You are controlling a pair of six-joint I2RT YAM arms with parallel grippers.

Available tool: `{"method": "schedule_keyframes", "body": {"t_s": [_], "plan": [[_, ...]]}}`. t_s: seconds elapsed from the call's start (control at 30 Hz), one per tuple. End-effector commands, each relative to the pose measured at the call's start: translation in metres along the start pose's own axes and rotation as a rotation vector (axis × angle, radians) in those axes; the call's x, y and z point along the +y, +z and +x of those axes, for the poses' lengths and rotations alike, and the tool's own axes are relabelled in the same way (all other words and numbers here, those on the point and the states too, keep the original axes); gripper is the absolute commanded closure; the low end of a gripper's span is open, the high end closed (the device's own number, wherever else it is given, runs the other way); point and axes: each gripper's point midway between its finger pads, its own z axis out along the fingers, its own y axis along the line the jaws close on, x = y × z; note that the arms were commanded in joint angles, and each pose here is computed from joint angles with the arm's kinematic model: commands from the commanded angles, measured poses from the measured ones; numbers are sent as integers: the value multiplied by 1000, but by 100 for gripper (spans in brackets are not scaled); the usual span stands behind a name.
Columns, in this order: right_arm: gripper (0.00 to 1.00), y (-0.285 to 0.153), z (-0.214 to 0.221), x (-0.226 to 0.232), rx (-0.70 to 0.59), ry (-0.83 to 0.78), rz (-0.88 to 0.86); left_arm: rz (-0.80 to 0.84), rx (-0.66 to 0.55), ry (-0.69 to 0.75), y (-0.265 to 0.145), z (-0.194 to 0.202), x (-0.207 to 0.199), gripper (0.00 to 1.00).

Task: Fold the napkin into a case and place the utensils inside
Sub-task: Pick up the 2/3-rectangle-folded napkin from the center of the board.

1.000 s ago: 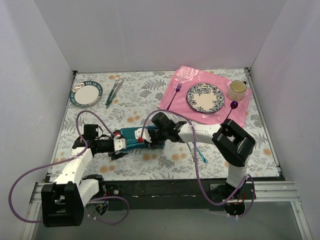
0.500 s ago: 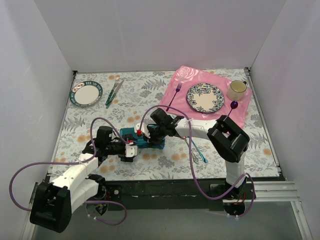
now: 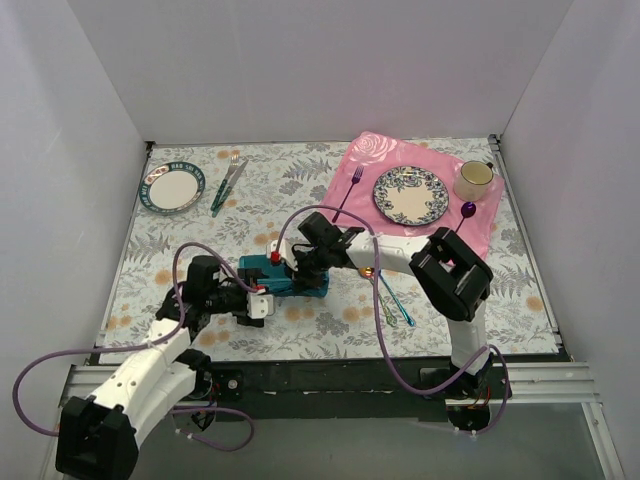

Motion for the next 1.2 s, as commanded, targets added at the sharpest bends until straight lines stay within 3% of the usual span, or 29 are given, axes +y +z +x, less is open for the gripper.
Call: {"method": "schedule_keyframes", "body": {"t_s": [0.0,0.27,0.5,0.6,0.73,0.93,1.17], "plan": [[99,-1,-11,-2,-20,26,-20,-36,64,11,-6,16,-12,26],[99,1,-9,-3,-9,49,-32,-172,48,78,-19,7,-3,26],[99,1,-10,-5,-10,76,-40,-60,53,63,-11,7,-12,34],[99,0,-12,-7,-19,106,-47,-39,80,94,-4,12,-20,33],[99,0,-14,-7,-27,129,-63,-135,143,159,10,14,-7,34],[99,-1,-15,-4,-29,139,-85,-195,163,198,26,16,0,41],[99,-1,-15,0,-35,143,-107,-263,169,235,31,17,13,41]]}}
